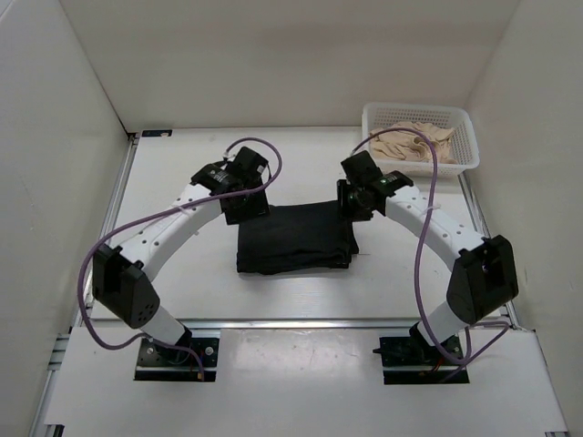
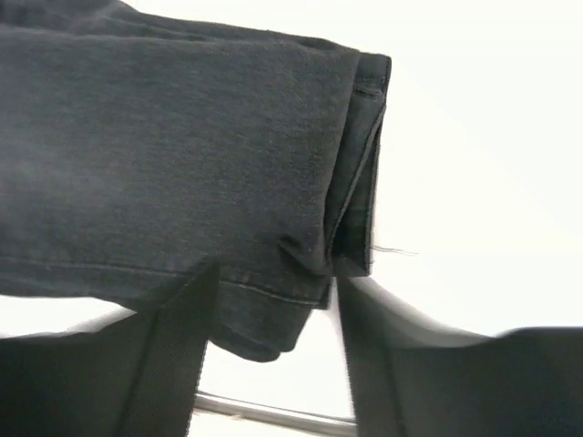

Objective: Fold and stack the trousers
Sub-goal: Fold the trousers

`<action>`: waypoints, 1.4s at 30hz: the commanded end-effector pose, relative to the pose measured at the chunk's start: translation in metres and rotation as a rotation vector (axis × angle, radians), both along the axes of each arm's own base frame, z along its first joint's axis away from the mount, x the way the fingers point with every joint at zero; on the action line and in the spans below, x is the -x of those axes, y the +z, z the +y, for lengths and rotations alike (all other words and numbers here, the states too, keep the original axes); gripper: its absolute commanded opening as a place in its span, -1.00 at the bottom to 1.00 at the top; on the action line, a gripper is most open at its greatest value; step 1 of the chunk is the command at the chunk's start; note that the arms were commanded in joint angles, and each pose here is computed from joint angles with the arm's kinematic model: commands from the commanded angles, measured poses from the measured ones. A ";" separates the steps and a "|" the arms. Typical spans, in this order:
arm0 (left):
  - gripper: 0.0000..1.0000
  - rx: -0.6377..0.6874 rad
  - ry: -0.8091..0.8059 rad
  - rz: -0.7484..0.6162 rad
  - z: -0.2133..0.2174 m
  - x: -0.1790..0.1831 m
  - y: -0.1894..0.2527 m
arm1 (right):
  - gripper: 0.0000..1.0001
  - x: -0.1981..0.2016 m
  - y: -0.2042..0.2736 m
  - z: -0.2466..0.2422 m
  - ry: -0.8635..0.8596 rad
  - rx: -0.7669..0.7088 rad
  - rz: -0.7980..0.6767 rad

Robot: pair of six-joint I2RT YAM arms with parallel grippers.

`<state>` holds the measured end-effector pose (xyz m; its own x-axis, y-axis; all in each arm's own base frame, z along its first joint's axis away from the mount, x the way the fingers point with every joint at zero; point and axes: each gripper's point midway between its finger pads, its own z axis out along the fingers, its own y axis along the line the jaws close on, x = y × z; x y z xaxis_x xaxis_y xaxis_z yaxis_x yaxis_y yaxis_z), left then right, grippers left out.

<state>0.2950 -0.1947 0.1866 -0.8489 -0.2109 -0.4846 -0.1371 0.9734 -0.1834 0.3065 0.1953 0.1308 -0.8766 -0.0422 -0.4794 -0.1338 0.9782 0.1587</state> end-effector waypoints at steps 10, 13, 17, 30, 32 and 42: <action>-0.19 -0.088 -0.008 0.175 -0.020 -0.032 -0.111 | -1.00 -0.045 -0.051 0.015 -0.045 0.040 0.068; -0.19 -0.146 0.003 0.219 -0.014 -0.031 -0.138 | -1.00 -0.046 -0.086 0.011 -0.041 0.100 0.124; -0.02 -0.165 -0.019 0.199 -0.008 -0.024 -0.131 | -1.00 -0.042 -0.078 0.007 -0.055 0.094 0.107; 0.37 -0.070 -0.030 0.162 -0.008 0.023 -0.093 | -1.00 0.045 -0.071 0.008 -0.027 0.070 0.068; 0.34 -0.089 -0.025 0.210 -0.005 0.030 -0.119 | -1.00 0.052 -0.090 0.007 -0.030 0.093 0.104; 0.53 -0.193 -0.045 0.066 0.010 0.011 -0.057 | -0.11 0.031 0.036 0.010 -0.045 0.007 -0.095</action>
<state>0.2643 -0.1901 0.0591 -0.9536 -0.0794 -0.2903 -0.0975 0.9941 0.0483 0.2639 0.2085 0.0770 -0.9147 -0.0498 -0.4011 -0.0944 0.9913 0.0922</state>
